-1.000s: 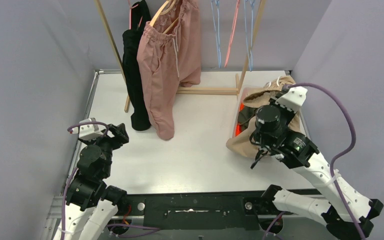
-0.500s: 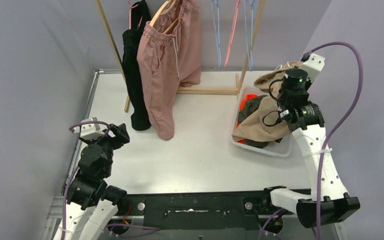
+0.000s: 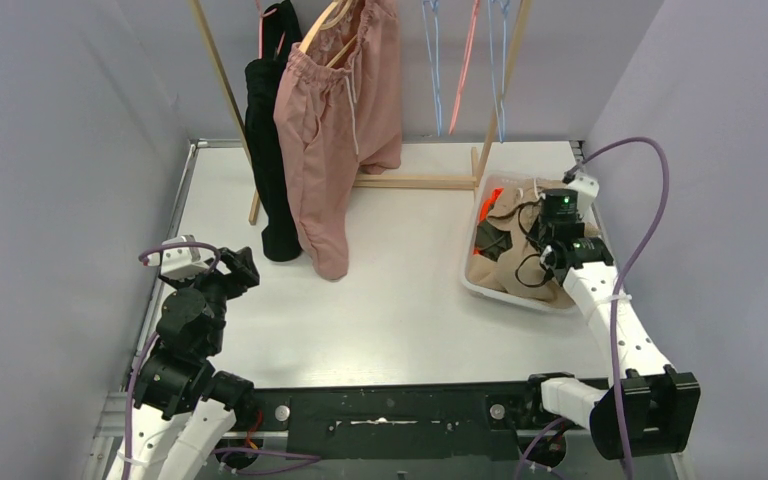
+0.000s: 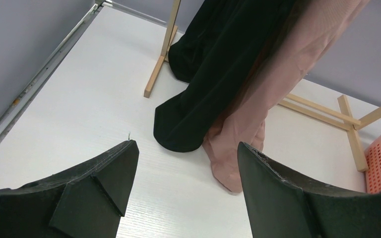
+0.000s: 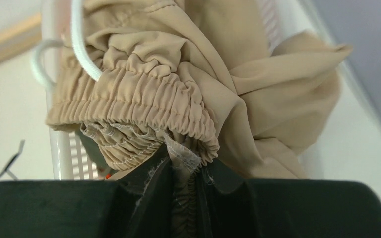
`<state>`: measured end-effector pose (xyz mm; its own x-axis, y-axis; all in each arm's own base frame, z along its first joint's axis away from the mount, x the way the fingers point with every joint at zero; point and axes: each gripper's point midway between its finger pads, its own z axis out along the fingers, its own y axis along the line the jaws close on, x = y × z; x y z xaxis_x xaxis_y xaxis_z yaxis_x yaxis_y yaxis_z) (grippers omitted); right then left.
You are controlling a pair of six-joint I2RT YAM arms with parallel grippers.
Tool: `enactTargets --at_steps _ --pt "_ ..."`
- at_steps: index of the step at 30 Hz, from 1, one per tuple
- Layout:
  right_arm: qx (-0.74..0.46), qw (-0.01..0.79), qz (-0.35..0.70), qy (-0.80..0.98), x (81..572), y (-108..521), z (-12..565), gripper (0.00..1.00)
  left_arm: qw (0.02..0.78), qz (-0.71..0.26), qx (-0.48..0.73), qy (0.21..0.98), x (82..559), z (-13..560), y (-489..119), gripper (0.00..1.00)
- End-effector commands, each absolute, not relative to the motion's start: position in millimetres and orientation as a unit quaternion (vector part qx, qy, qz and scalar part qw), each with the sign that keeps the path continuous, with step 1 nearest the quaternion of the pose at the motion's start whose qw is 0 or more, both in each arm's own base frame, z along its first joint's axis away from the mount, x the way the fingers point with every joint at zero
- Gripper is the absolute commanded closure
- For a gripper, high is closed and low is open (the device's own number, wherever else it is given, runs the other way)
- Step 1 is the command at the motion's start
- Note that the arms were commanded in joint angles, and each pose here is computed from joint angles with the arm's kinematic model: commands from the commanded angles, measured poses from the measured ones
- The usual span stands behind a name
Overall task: Remove the shorts from the hanger
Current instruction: Place the shorts in the basket.
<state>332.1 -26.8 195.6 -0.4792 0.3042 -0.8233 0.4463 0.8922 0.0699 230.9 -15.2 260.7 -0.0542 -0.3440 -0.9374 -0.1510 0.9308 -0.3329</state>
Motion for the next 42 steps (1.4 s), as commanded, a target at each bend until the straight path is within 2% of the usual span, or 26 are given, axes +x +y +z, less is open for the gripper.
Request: enactTargets --at_steps 1,7,10,14,17,20,25,27,29,32,36,39,42 --pt "0.230 0.488 0.034 0.841 341.9 5.6 198.9 0.97 0.688 -0.087 -0.165 0.701 232.9 277.2 -17.9 0.27" --pt "0.310 0.448 -0.031 0.838 326.4 -20.2 149.4 0.97 0.691 -0.089 -0.166 0.698 231.1 278.8 -17.1 0.27" --pt "0.320 0.436 -0.016 0.841 326.1 -15.0 125.4 0.95 0.691 -0.091 -0.166 0.698 230.5 278.5 -17.6 0.27" --pt "0.291 0.377 0.025 0.879 322.9 9.9 83.2 0.93 0.692 -0.091 -0.166 0.697 229.9 278.8 -17.3 0.27" --pt "0.285 0.402 0.074 0.867 325.7 24.3 88.0 0.91 0.692 -0.094 -0.162 0.697 230.5 277.7 -18.9 0.27" --pt "0.282 0.432 0.068 0.854 326.7 18.6 118.9 0.80 0.691 -0.093 -0.161 0.699 230.8 276.9 -19.4 0.27" --pt "0.257 0.492 0.044 0.831 323.6 5.5 198.9 0.48 0.692 -0.093 -0.162 0.698 230.7 277.5 -19.0 0.27" --pt "0.249 0.518 0.036 0.817 320.2 0.2 230.7 0.40 0.692 -0.094 -0.161 0.697 230.5 278.0 -19.2 0.27" --pt "0.246 0.540 0.029 0.804 315.9 -5.1 256.3 0.37 0.692 -0.094 -0.161 0.697 230.3 278.0 -19.2 0.27" --pt "0.247 0.557 0.014 0.793 313.9 -12.7 275.6 0.35 0.693 -0.095 -0.161 0.697 230.4 278.4 -19.5 0.27" --pt "0.249 0.562 -0.005 0.789 322.1 -19.2 274.2 0.42 0.692 -0.094 -0.161 0.698 230.8 277.3 -19.4 0.27" --pt "0.249 0.543 -0.011 0.802 337.2 -21.4 246.9 0.42 0.692 -0.094 -0.161 0.697 230.4 278.0 -19.1 0.27" --pt "0.249 0.478 0.001 0.842 351.6 -16.7 189.6 0.44 0.692 -0.094 -0.162 0.697 230.2 277.7 -19.0 0.27"
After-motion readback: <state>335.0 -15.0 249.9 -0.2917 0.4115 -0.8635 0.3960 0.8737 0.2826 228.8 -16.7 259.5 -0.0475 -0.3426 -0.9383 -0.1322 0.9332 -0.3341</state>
